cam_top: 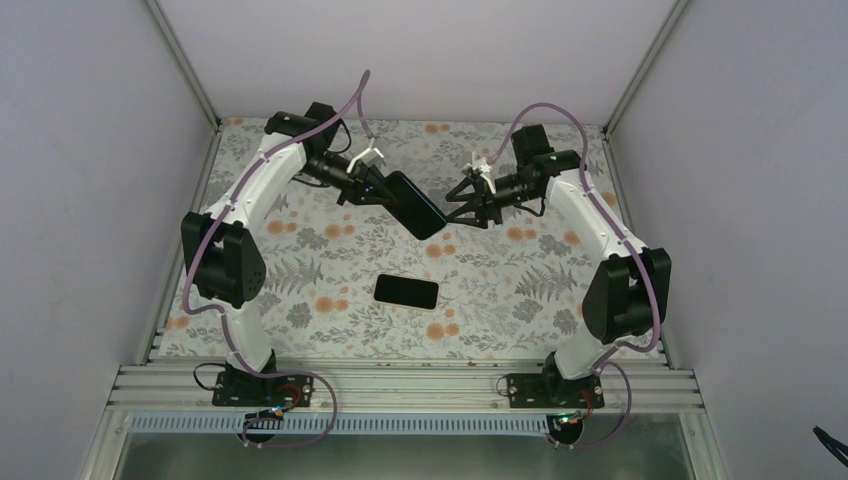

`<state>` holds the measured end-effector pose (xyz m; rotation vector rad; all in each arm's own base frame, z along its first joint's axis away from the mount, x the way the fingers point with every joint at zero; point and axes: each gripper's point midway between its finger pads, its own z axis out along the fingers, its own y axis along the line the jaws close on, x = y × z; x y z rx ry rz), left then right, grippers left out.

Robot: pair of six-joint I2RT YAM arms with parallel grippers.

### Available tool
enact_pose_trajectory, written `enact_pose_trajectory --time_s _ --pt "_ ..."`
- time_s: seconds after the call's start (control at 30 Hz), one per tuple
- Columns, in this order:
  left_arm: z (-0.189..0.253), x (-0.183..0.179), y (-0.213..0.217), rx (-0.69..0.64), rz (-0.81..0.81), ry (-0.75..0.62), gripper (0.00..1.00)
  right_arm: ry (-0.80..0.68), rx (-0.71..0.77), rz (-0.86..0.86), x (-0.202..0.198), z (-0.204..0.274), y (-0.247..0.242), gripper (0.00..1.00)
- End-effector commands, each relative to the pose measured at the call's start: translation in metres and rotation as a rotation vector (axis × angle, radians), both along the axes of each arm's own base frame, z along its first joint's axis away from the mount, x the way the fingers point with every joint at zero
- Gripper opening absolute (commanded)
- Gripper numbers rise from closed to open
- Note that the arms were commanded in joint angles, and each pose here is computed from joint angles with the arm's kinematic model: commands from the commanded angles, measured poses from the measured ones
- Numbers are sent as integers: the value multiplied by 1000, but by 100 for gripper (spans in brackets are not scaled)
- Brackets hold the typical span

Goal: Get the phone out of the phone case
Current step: Remove the phone case from the phone.

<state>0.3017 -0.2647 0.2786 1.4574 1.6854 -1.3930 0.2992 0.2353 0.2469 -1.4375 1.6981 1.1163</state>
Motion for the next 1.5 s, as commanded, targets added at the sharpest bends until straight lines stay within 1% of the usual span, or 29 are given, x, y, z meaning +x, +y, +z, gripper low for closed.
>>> enact_pose_trajectory --time_s 0.0,0.43,0.57,0.73,0.87,0.93,1.0,1.23,1.37,1.43,1.47 --pt "27 -1 -6 -107 -25 -47 2 12 0 -8 5 -5 6 60" --pt "34 -4 -5 -122 -27 -52 2 -5 -49 -75 21 -17 4 54" --pt "36 -7 -8 -133 -36 -47 2 -43 -106 -162 39 -29 2 54" --pt "37 -19 -16 -135 -66 -40 2 -112 -145 -254 63 -26 -2 55" --pt "40 -26 -21 -144 -87 -41 2 -124 -142 -246 66 -19 2 56" --pt "41 -28 -22 -144 -93 -44 2 -101 -152 -229 68 -27 8 57" --pt "39 -28 -23 -142 -95 -42 2 -94 -141 -184 60 -24 17 58" --pt "35 -20 -27 -144 -95 -20 2 -79 -138 -7 12 -22 59 64" --pt "31 -16 -29 -134 -93 -11 2 -74 -73 71 -7 -3 74 69" --pt "29 -15 -29 -129 -93 -15 2 -53 -27 127 -17 8 79 74" --pt "29 -15 -29 -128 -93 -18 2 -19 -22 151 -21 7 80 76"
